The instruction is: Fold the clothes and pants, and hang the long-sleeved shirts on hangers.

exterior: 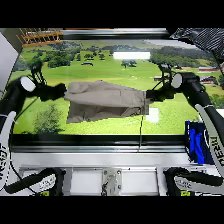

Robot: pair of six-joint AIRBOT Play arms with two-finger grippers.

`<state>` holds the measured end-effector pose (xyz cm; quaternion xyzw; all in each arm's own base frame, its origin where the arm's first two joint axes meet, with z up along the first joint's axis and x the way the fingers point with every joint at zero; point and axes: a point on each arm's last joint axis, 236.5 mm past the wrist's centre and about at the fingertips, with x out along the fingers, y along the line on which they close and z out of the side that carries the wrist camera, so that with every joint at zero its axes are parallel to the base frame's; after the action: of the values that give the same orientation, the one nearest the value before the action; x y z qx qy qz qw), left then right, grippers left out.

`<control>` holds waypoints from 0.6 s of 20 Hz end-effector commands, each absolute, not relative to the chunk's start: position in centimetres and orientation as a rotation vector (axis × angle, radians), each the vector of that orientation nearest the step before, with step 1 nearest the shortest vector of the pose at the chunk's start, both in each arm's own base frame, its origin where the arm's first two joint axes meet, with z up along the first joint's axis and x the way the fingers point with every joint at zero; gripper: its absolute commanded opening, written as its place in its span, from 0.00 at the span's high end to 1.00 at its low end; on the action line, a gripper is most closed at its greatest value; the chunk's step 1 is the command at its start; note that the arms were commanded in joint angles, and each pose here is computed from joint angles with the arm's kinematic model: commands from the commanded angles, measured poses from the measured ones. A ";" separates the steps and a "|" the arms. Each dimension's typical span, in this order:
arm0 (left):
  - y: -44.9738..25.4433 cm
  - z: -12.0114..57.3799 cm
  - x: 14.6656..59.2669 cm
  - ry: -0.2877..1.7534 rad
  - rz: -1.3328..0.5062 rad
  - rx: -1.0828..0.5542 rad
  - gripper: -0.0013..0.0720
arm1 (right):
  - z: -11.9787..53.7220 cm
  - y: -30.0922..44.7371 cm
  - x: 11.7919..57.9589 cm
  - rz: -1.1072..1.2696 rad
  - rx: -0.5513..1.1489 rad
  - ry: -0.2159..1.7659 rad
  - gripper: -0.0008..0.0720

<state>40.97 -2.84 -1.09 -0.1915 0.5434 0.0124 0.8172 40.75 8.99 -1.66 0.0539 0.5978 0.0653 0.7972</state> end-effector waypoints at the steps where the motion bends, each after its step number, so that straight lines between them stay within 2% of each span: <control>1: -2.4 -7.5 36.7 1.227 0.077 -0.412 0.98 | -6.4 9.4 38.3 0.140 0.109 1.332 0.97; 9: -2.8 -10.9 33.0 1.321 0.097 -0.431 0.98 | -8.2 10.9 38.0 0.154 0.186 1.319 0.96; 10: -3.2 -10.7 33.1 1.325 0.090 -0.453 0.91 | -8.0 11.4 38.0 0.162 0.212 1.318 0.94; 11: -3.6 -10.0 33.5 1.318 0.078 -0.478 0.45 | -7.7 11.8 38.1 0.173 0.230 1.311 0.79; 12: -3.7 -8.8 34.2 1.296 0.068 -0.474 0.13 | -7.0 12.0 38.4 0.204 0.212 1.295 0.47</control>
<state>33.89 -2.94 -9.94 -0.2045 0.6000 0.0408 0.7723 37.94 10.83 -7.91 0.0817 0.6129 0.0740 0.7824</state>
